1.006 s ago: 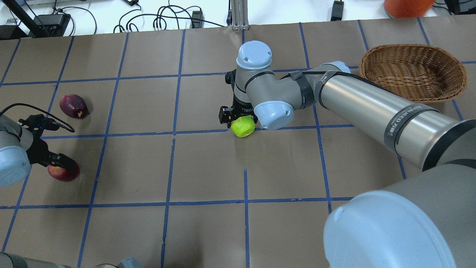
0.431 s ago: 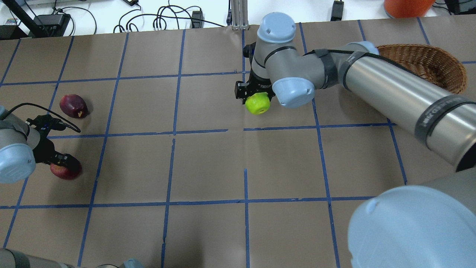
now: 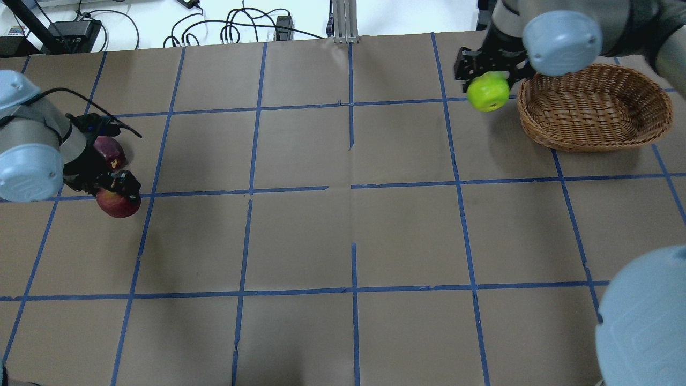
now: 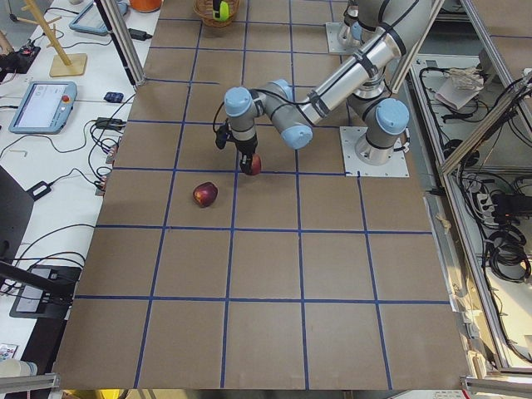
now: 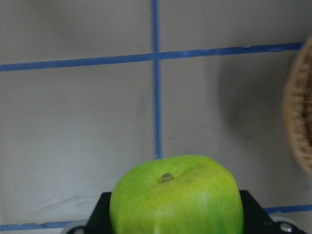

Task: Put all apples into basket
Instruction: 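Drop the green apple in the basket with right gripper while left lifts red apple, then carry the red apple to the table center and open the left gripper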

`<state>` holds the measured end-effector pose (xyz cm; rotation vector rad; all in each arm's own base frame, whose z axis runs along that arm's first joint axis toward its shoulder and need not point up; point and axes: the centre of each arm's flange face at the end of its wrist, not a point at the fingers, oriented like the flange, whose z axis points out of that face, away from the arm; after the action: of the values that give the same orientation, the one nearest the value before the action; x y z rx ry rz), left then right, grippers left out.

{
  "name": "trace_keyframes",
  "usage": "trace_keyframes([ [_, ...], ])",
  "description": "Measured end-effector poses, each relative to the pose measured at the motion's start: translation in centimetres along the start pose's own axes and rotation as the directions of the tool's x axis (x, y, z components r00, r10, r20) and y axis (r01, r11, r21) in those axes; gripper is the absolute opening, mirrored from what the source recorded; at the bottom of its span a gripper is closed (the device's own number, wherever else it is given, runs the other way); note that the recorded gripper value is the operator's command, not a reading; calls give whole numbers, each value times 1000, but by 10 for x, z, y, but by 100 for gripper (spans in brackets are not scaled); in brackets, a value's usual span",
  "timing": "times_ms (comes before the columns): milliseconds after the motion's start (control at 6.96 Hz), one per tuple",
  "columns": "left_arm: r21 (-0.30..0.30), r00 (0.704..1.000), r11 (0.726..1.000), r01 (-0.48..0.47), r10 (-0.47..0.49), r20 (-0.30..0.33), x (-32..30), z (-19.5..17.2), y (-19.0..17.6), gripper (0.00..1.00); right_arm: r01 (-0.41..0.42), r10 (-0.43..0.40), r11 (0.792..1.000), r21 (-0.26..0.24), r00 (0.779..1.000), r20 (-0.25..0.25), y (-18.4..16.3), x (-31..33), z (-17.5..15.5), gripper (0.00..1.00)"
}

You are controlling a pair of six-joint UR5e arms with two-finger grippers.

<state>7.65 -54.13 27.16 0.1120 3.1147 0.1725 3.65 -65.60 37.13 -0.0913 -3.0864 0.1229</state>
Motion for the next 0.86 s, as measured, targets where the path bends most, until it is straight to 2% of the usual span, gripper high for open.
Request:
trace_keyframes([
  [144,8,997,997,78,-78,-4,56,-22,-21,31,11,-12,1000,-19,999,-34,-5,74,6,0],
  [287,18,985,985,171,-170,-17,117,-30,-33,31,13,-15,999,-41,999,-51,-8,135,24,0],
  [431,28,967,967,253,-252,-34,178,-28,-38,31,21,-24,999,-37,997,-79,-15,179,49,0],
  [719,79,922,920,384,-378,-80,296,1,-41,32,46,-47,999,-11,987,-152,-28,235,103,0],
  [862,87,899,898,431,-419,-130,347,19,-40,33,37,-38,999,-9,986,-165,-30,253,122,0],
])
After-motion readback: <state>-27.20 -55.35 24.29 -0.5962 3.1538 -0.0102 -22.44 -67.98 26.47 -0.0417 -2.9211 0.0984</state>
